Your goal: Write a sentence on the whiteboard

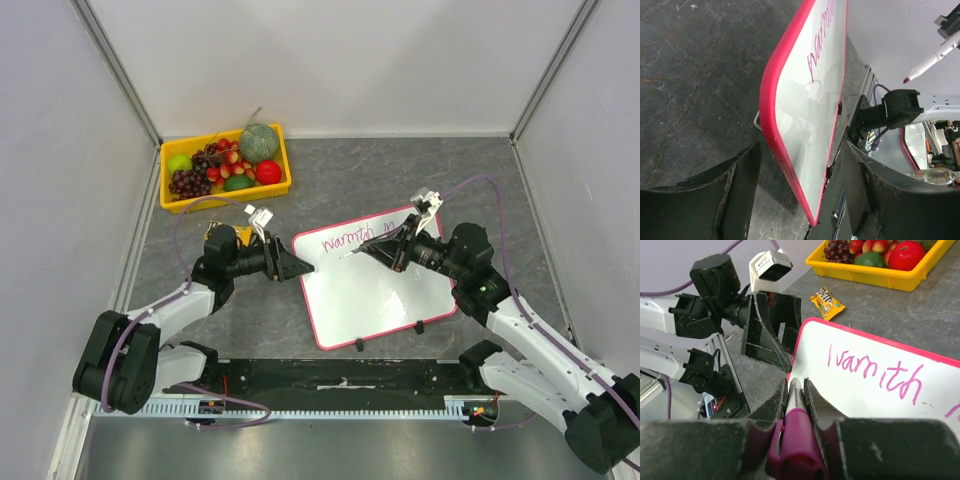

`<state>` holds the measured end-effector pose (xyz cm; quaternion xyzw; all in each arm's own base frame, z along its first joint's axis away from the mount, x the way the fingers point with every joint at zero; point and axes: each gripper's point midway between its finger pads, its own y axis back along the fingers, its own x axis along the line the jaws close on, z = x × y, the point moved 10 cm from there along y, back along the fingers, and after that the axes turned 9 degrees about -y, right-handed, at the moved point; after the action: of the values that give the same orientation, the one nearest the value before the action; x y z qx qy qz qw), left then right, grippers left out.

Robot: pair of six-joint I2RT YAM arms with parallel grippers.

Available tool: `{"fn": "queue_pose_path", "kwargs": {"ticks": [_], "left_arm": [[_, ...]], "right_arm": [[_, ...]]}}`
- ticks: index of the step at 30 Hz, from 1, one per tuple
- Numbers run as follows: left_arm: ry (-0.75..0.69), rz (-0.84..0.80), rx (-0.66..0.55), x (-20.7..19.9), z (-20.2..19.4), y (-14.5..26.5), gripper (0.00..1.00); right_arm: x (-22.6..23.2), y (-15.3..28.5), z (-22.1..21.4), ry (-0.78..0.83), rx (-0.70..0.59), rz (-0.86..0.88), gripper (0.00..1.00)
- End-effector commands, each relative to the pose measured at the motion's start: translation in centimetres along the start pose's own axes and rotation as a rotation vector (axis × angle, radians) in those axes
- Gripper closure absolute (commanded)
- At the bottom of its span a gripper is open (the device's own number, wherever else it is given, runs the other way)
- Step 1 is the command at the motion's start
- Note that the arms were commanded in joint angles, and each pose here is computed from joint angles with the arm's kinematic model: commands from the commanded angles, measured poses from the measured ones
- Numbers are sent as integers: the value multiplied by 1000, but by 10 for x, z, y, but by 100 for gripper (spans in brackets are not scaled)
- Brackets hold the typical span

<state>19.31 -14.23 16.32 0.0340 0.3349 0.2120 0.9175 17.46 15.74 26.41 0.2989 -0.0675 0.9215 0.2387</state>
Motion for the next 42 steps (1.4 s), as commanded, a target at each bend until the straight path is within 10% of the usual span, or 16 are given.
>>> {"fn": "queue_pose_path", "kwargs": {"ticks": [1,14,29,42], "left_arm": [[-74,-113,-43,-3,7,-5,31],[-120,-153,-22,8,-12,-17,46],[-141,-134,28,17,-25,-18,98],[-157,-119,40,20,-31,-16,98]], "right_arm": [[10,-2,-1,101,-36,-58,100],[10,1,-17,166,-108,-169,100],[17,0,-22,220,-154,-164,100],[21,-4,-25,261,-147,-166,100]]}}
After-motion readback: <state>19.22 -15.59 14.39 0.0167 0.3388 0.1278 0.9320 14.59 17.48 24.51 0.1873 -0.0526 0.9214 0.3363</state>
